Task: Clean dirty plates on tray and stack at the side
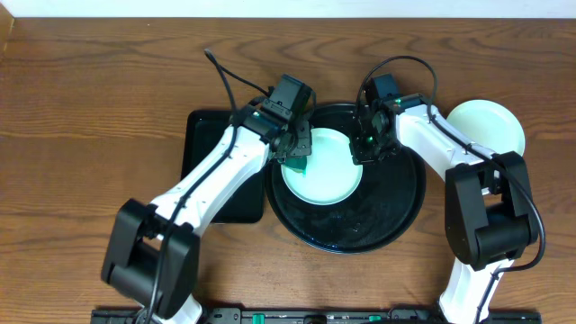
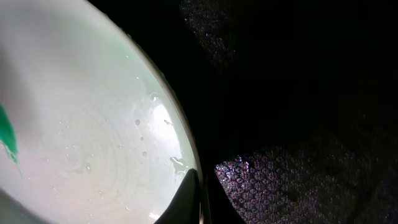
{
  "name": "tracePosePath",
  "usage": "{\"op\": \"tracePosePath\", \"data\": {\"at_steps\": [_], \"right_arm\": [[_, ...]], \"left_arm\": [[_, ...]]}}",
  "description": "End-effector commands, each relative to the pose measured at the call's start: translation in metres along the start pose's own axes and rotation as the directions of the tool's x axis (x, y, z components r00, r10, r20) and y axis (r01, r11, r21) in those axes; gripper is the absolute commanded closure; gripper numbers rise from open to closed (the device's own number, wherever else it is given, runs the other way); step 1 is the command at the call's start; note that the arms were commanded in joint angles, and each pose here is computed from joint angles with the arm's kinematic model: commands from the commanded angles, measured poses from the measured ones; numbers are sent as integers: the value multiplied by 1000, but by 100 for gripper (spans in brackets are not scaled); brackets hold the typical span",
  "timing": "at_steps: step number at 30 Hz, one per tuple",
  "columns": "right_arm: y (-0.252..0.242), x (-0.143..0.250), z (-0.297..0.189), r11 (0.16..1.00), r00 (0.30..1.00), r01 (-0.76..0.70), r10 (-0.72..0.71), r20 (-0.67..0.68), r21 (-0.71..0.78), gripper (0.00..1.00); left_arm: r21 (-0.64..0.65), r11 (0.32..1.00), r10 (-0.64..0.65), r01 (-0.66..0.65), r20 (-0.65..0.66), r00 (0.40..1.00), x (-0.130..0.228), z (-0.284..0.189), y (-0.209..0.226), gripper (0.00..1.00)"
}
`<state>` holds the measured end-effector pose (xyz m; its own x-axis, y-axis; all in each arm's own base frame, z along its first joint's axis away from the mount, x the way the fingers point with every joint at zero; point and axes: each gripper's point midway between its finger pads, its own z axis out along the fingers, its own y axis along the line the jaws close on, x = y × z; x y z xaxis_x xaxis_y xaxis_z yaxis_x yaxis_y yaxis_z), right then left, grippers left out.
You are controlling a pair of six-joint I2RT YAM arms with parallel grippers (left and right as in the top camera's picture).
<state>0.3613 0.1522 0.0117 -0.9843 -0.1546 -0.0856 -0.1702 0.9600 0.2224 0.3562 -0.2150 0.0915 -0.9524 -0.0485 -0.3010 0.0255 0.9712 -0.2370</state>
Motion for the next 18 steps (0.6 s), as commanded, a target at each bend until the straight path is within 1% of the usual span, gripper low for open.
{"op": "tracePosePath", "data": {"at_steps": [1,18], "right_arm": [[12,7,8,999,999,15,-16,-30,-30,99],[14,7,8,999,999,21,-22,-30,-31,99]], "left_arm": [[-19,1000,-21,20,-34,999,6,15,4,93],[-53,998,-24,19,-105,994,19,55,11,93]]}}
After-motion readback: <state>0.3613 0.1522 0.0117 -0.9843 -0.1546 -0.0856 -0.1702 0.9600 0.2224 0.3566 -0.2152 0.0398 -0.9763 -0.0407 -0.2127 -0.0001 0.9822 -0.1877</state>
